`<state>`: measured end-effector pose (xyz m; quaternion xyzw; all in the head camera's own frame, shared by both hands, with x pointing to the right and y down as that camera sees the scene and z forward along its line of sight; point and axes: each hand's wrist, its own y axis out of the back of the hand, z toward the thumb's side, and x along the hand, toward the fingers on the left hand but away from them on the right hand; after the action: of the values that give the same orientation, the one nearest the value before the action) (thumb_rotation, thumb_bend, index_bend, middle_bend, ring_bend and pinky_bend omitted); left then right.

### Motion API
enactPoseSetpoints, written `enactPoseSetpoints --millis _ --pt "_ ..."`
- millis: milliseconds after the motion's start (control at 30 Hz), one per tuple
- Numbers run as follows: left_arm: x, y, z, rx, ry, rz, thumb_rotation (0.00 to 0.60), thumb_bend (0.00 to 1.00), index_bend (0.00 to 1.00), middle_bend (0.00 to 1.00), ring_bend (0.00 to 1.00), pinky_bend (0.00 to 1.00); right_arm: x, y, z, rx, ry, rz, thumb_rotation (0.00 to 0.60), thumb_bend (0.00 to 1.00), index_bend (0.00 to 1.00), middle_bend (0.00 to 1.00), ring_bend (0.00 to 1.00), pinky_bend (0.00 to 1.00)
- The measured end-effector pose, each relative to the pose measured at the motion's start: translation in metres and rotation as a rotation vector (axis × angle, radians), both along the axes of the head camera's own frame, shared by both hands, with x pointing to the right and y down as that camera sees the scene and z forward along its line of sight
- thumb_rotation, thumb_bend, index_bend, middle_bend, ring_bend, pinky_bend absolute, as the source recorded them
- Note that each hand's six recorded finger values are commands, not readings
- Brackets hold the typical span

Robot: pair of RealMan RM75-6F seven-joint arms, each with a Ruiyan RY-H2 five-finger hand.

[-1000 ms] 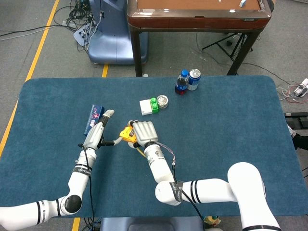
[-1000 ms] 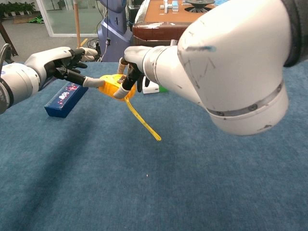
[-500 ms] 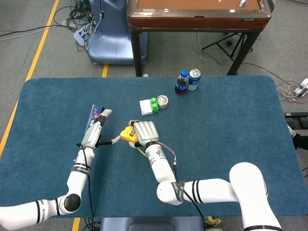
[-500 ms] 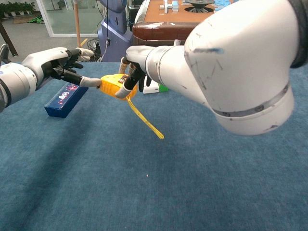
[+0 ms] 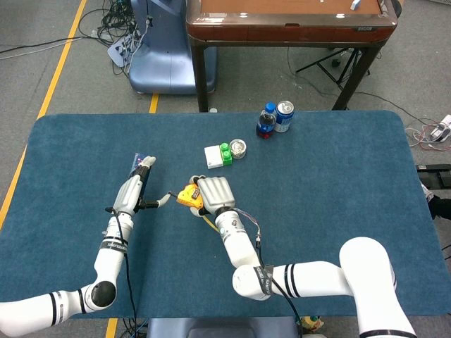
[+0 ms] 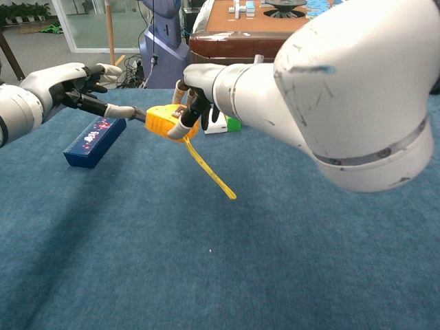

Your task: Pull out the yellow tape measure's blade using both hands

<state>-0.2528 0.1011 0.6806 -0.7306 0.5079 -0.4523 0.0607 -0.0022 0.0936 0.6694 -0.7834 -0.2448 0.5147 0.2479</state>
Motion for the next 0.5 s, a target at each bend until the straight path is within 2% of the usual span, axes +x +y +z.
enactPoseSetpoints --millis 233,500 --pt "-0.008 -0.003 0.002 -0.001 -0.016 -0.011 0.6 0.22 0.08 0.0 0.0 0.0 0.002 -0.002 -0.001 0.0 0.0 0.005 0.6 0.81 0.58 0.6 0.5 0.31" --pt "-0.014 -0.004 0.003 -0.004 -0.03 -0.011 0.6 0.28 0.25 0.0 0.0 0.0 0.003 -0.002 0.001 -0.003 0.003 0.009 0.6 0.81 0.58 0.6 0.5 0.31"
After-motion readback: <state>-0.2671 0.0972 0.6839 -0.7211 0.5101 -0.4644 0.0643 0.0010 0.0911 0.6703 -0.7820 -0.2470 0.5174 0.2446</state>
